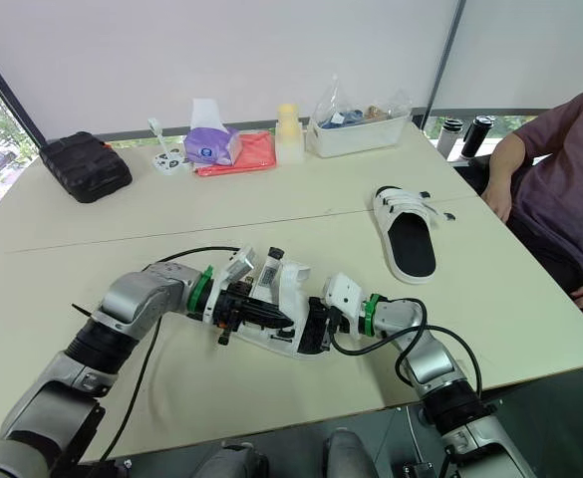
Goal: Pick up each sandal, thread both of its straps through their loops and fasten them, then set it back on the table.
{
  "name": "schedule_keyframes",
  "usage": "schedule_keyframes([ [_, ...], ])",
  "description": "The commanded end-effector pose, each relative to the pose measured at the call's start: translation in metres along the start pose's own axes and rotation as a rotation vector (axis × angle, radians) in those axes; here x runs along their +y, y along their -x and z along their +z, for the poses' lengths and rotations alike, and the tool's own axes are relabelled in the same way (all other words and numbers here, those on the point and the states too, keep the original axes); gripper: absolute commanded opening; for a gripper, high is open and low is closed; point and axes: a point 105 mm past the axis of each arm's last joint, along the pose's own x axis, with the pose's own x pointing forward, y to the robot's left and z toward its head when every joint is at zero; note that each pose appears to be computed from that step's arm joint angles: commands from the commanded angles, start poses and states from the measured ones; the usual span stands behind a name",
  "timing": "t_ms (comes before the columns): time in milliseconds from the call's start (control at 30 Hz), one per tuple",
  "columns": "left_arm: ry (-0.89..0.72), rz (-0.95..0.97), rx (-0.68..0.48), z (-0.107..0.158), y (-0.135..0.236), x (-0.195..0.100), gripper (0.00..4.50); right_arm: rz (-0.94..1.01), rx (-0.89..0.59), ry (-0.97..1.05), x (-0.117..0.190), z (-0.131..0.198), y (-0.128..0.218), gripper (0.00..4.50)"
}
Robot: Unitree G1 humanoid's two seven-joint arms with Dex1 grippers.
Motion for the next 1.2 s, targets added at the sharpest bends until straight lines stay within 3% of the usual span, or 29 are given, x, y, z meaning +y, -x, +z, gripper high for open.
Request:
schedule_keyframes([
  [33,-0.015,-0.017,-0.045,0.017,0.003,-0.004,0.07,0.022,0.131,-0.077,0.015,-0.036,-0.002,0.00],
  [333,-0.006,-0.019,-0.014,0.010,0.009,-0.004,0.07,0.023,0.132,-0.076,0.015,-0.036,-0.002,0.00],
  [733,-0.076,-0.075,0.159,-0.014,0.008,-0.003,0.07,0.026,0.128,-0.073,0.017,-0.035,-0.003,0.00],
  [1200,-0.153,-0.104,0.194,-0.012,-0.001,0.000,0.07,0.016,0.129,-0.078,0.018,-0.036,-0.002,0.00],
])
